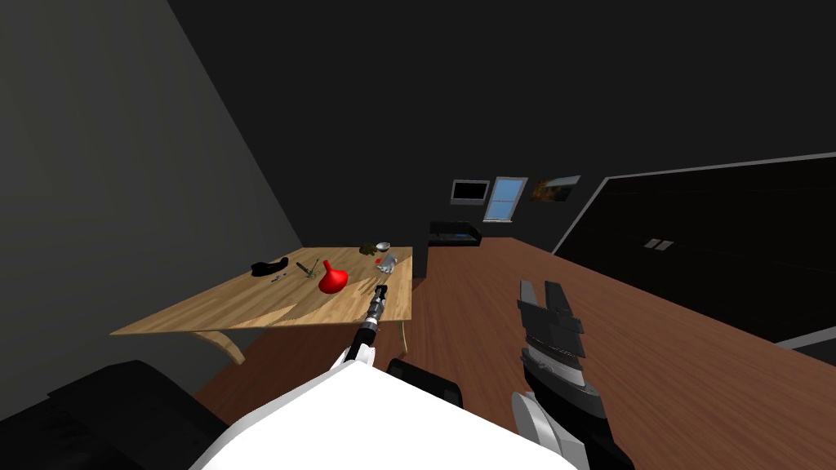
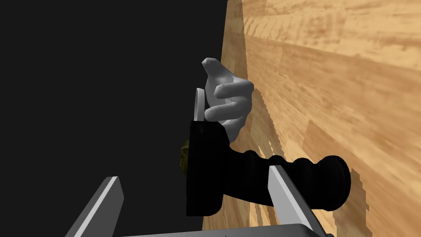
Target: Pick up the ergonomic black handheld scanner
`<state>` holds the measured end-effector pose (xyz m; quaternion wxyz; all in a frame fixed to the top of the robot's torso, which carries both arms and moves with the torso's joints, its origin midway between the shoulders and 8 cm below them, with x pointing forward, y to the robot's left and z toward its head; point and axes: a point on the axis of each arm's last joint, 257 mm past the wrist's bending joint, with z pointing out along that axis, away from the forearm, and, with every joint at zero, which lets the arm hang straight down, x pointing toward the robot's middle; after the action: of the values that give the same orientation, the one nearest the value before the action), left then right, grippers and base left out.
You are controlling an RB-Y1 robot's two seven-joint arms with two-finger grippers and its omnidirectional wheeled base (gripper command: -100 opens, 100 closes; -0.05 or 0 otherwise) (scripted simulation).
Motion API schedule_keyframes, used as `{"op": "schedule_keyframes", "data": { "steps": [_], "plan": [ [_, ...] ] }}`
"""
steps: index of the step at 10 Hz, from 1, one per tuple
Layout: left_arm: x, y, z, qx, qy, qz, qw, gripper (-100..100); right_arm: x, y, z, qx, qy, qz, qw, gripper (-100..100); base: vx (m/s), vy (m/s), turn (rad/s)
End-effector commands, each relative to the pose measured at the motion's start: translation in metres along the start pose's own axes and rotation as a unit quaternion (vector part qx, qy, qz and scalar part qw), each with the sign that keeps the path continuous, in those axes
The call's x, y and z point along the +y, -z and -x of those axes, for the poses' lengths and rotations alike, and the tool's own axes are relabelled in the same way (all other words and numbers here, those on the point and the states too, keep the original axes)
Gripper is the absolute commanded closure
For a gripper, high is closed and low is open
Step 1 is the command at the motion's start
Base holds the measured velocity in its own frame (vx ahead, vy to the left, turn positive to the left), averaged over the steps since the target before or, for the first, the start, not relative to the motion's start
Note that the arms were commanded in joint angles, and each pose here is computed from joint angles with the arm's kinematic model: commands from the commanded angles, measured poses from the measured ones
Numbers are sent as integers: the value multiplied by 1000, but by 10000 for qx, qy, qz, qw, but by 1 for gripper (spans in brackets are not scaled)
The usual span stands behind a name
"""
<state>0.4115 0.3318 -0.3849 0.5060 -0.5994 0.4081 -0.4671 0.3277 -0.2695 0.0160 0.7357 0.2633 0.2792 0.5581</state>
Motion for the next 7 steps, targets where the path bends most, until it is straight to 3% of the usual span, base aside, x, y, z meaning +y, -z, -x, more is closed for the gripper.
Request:
{"op": "schedule_keyframes", "data": {
  "steps": [1,2,3,7],
  "plan": [
    [0,0,0,0,0,0,10000,0,0,0,0,0,0,0,10000,0,6,4,1],
    [0,0,0,0,-1,-1,10000,-100,0,0,0,0,0,0,10000,0,0,0,0],
    [0,0,0,0,-1,-1,10000,100,0,0,0,0,0,0,10000,0,0,0,0],
    [0,0,0,0,-1,-1,10000,100,0,0,0,0,0,0,10000,0,0,0,0]
  ]
}}
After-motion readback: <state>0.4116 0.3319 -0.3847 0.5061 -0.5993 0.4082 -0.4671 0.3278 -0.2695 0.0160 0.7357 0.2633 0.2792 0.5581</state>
